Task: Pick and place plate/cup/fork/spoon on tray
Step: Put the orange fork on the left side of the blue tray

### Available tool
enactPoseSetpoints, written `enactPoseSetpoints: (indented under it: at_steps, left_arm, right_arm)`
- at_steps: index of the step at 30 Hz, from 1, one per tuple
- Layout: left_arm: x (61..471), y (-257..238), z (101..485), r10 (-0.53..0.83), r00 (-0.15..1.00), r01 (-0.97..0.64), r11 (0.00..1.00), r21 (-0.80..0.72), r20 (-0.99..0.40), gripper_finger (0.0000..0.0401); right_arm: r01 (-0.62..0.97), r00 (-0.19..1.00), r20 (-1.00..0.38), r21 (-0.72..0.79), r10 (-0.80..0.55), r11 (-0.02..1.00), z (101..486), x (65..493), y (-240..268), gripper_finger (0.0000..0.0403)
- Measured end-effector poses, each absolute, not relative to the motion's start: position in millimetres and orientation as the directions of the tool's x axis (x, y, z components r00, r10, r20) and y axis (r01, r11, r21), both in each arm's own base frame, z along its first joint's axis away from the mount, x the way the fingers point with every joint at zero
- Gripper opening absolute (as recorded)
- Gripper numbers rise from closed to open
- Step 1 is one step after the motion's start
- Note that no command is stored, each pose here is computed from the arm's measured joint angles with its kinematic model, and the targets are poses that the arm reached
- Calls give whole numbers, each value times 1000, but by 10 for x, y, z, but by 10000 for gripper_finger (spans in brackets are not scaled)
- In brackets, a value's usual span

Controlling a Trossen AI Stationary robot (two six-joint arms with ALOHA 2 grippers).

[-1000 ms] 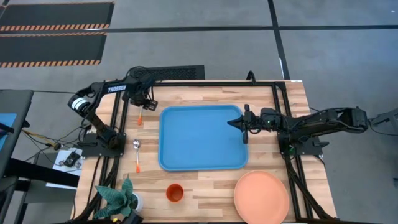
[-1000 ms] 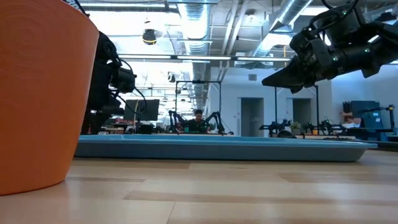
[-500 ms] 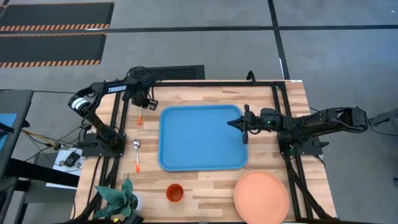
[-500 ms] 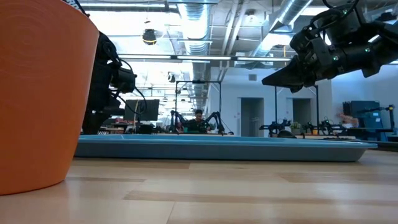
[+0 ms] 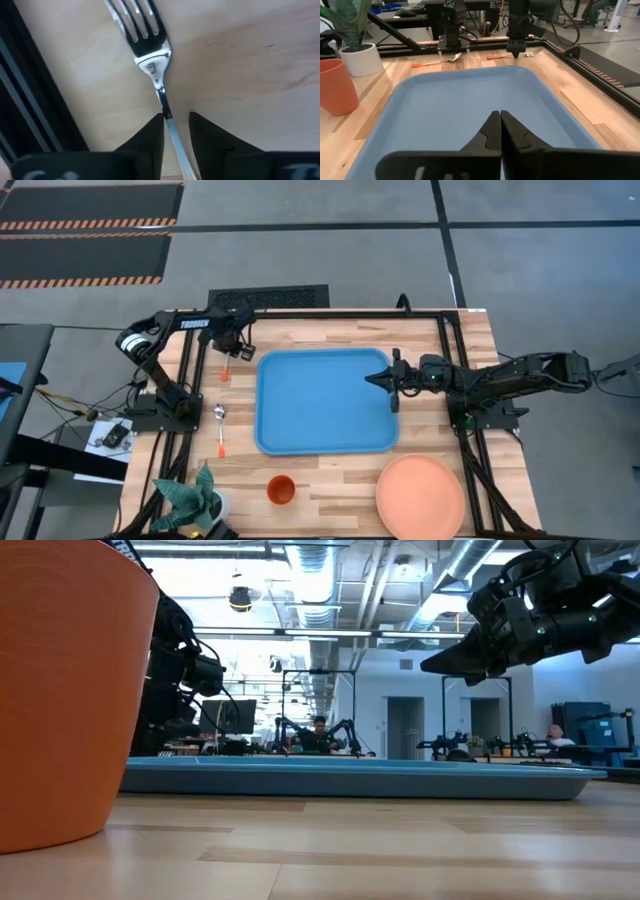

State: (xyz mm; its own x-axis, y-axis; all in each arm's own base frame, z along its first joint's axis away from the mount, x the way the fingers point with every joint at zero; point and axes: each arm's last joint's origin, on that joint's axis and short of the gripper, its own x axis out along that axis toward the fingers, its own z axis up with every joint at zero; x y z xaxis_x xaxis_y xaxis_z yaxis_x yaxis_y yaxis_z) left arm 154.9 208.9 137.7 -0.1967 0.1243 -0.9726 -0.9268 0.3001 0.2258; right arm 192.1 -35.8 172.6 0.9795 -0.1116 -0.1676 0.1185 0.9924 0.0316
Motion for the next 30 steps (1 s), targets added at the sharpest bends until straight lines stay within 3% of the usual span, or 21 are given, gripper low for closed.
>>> enactPoseSetpoints:
  at_steps: [7,21,30]
  left_arm:
    - [1555,2085,1378,107,-179,-924,322,205,-978,9]
    - [1567,1953,1553,79,-110,-957,261,127,-991,2]
    - [1806,1415,2106,206,128,-986,134,-102,-970,1]
  right_arm:
    - [119,980,-166,31,-112,992,1728,1921,-359,8]
    - [76,984,-163,31,-70,997,1731,1935,-275,8]
    - [74,985,-157,46,-66,996,1736,1937,-268,8]
